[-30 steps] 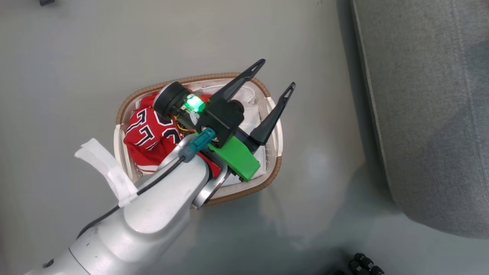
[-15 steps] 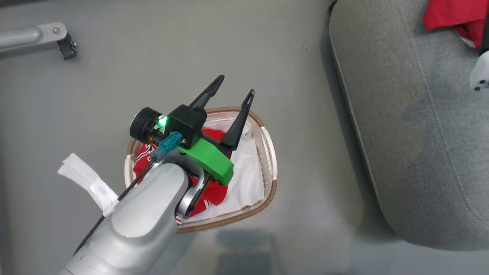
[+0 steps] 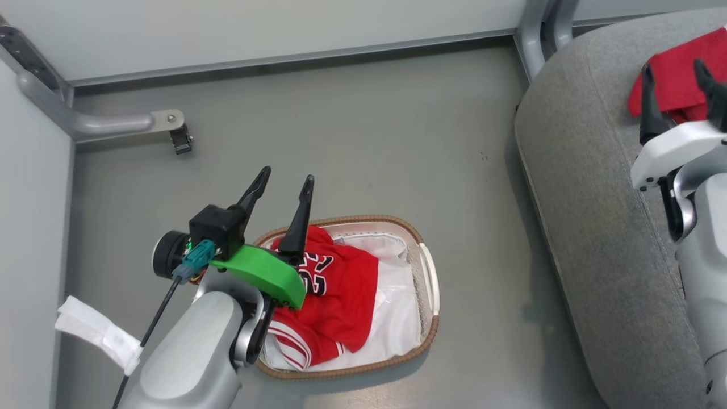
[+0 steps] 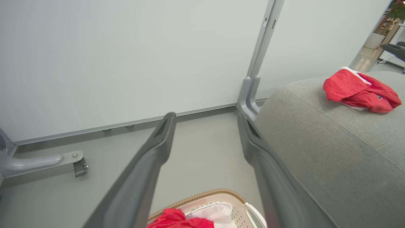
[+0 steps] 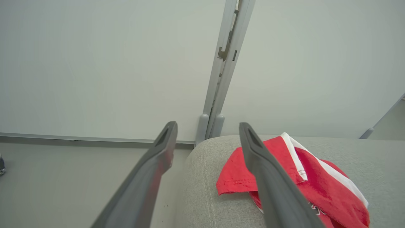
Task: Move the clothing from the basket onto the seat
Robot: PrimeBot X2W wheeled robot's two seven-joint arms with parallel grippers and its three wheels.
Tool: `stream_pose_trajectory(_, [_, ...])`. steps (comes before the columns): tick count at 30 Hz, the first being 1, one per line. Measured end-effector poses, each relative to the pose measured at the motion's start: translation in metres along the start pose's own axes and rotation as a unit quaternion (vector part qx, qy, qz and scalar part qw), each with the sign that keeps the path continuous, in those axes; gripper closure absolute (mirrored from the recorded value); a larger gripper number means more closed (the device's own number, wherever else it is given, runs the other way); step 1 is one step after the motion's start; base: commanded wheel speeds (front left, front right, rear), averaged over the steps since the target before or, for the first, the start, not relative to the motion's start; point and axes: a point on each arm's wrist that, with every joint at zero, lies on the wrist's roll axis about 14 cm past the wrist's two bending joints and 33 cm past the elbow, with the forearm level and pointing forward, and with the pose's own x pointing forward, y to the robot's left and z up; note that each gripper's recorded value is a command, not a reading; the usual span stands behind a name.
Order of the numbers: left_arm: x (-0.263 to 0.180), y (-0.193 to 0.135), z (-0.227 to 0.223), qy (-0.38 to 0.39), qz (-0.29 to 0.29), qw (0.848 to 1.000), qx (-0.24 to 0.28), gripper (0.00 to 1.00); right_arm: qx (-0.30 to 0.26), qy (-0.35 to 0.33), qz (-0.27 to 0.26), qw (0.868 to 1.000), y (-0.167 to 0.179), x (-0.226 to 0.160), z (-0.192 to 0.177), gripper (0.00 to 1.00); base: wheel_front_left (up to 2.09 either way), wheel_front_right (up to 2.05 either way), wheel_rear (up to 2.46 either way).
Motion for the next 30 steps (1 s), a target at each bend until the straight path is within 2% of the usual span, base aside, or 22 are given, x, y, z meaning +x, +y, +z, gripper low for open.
stream_pose_trajectory(6, [-0.043, 0.04, 0.007, -0.014, 0.085, 0.996, -0.006, 0.0, 0.042, -0.019, 0.029, 0.999, 0.04, -0.019, 0.004, 0.0, 0.0, 0.0, 0.0])
stream_pose_trajectory(13, [-0.103, 0.076, 0.011, -0.031, 0.178, 0.984, -0.013, 0.0, 0.072, -0.035, 0.047, 0.996, 0.072, -0.058, 0.005, 0.0, 0.0, 0.0, 0.0])
stream_pose_trajectory(21, [-0.144, 0.075, 0.007, -0.043, 0.217, 0.975, -0.023, 0.0, 0.083, -0.051, 0.069, 0.993, 0.095, -0.102, 0.007, 0.0, 0.0, 0.0, 0.0])
stream_pose_trajectory(24, [-0.154, 0.074, 0.006, -0.047, 0.224, 0.973, -0.023, 0.0, 0.116, -0.034, 0.084, 0.989, 0.107, -0.118, -0.004, 0.0, 0.0, 0.0, 0.0])
stream_pose_trajectory(30, [-0.167, 0.065, -0.001, -0.045, 0.229, 0.972, -0.025, 0.0, 0.136, -0.005, 0.123, 0.983, 0.134, -0.145, -0.019, 0.0, 0.0, 0.0, 0.0])
